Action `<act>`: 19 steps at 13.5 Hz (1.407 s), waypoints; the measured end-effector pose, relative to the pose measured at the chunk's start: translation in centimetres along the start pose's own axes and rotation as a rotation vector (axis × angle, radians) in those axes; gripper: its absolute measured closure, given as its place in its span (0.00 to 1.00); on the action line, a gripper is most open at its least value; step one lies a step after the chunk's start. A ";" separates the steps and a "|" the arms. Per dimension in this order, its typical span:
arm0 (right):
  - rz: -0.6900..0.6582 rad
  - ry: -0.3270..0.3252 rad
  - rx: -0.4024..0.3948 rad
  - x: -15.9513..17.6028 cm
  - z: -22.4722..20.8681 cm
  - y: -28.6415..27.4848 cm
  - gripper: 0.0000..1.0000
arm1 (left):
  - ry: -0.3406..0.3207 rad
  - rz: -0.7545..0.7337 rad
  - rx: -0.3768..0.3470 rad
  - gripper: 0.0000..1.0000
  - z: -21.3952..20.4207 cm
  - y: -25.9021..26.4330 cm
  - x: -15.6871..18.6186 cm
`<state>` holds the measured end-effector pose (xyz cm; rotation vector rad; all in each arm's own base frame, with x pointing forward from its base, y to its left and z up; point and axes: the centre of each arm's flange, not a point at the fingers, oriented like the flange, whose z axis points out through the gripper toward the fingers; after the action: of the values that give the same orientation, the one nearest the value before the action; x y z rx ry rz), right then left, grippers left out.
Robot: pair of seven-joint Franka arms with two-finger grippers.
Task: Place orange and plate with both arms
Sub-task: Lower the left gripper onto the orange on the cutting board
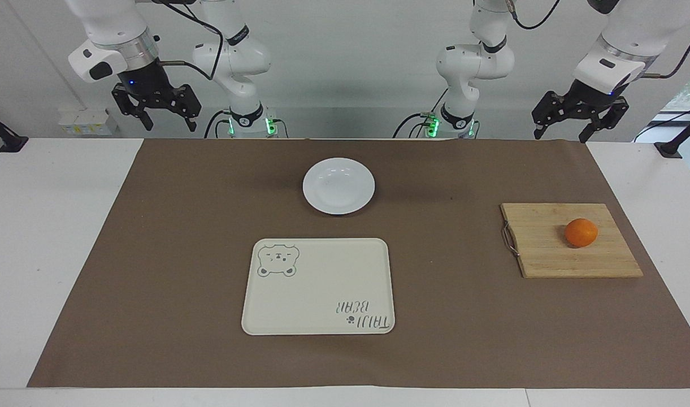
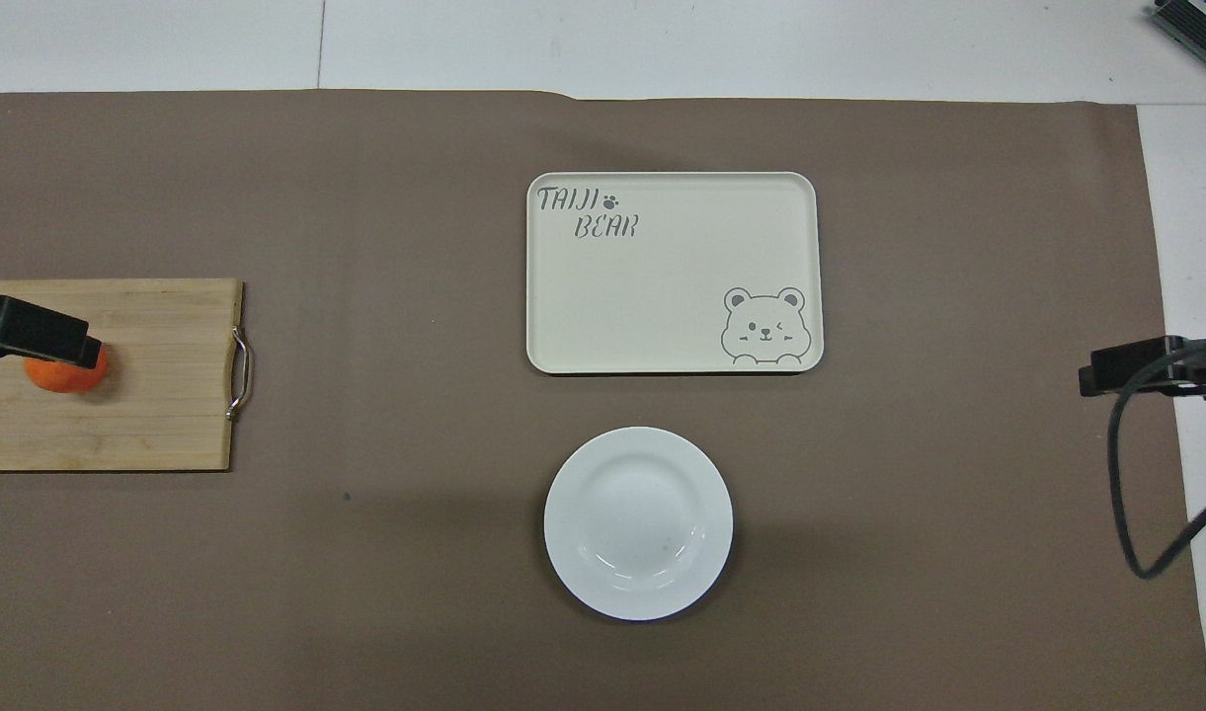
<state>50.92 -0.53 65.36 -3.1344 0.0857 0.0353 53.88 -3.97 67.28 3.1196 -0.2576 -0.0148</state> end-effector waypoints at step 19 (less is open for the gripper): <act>0.000 0.000 0.000 0.0 0.0 0.0 0.00 | 0.056 -0.025 0.006 0.00 -0.2 -1.3 0.6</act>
<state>50.92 -0.53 65.36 -3.1344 0.0857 0.0353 54.66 -2.78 67.46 3.1233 -0.2183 0.0727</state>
